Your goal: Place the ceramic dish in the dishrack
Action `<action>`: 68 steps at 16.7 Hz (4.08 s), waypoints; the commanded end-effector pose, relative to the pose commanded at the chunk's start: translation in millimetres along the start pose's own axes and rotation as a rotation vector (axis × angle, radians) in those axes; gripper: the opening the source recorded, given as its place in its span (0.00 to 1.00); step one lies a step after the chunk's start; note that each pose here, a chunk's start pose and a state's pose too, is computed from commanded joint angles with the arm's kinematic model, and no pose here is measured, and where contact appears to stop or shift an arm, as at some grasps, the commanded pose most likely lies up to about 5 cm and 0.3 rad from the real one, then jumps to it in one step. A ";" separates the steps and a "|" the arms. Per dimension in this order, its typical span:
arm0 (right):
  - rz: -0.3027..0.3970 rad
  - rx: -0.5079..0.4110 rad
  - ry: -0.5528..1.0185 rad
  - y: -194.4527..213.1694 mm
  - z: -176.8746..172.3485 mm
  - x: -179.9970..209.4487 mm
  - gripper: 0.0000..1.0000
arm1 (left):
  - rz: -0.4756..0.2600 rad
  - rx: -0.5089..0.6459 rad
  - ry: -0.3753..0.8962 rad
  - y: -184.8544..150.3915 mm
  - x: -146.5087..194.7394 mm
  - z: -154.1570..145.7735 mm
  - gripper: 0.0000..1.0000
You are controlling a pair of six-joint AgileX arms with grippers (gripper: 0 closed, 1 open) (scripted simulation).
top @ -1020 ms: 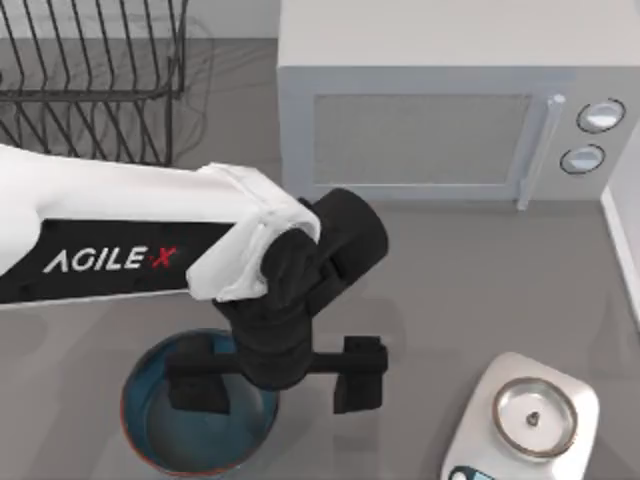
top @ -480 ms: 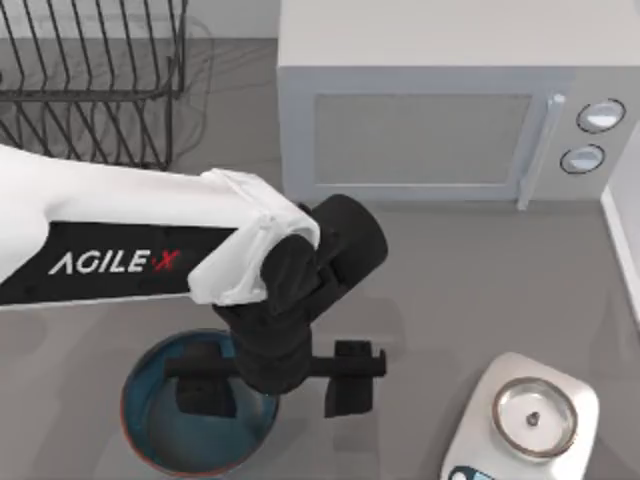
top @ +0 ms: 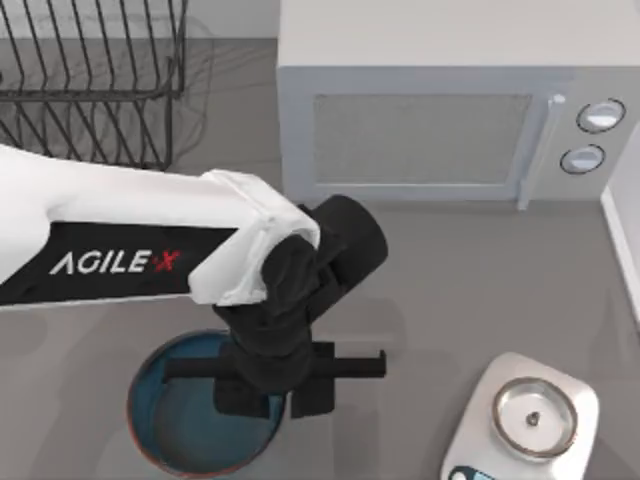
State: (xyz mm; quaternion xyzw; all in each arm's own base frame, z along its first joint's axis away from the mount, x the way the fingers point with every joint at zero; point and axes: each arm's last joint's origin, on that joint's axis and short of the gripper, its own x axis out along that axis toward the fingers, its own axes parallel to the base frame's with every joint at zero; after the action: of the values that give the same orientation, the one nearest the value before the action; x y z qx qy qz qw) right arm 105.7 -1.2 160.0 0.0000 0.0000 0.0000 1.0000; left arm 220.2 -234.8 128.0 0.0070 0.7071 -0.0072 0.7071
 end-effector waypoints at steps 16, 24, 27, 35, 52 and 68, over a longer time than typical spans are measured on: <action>0.000 0.000 0.000 0.0 0.0 0.0 1.00 | -0.002 0.007 -0.002 -14.2 -40.6 9.1 0.00; 0.000 0.000 0.000 0.0 0.0 0.0 1.00 | 0.017 0.002 0.016 -8.2 -172.1 5.7 0.00; 0.000 0.000 0.000 0.0 0.0 0.0 1.00 | 0.000 0.000 0.000 -0.4 -198.9 0.4 0.00; 0.000 0.000 0.000 0.0 0.0 0.0 1.00 | -0.071 -0.020 -0.073 17.0 -210.5 12.6 0.00; 0.000 0.000 0.000 0.0 0.0 0.0 1.00 | -0.038 -0.030 -1.523 261.1 -293.4 -30.5 0.00; 0.000 0.000 0.000 0.0 0.0 0.0 1.00 | 0.000 -0.003 -1.563 275.1 -242.8 60.5 0.00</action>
State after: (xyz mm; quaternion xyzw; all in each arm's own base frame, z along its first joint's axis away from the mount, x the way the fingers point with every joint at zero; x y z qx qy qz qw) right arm 105.7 -1.2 160.0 0.0000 0.0000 0.0000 1.0000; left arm 286.2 39.2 370.8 -0.0011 0.0041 -0.0090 1.0000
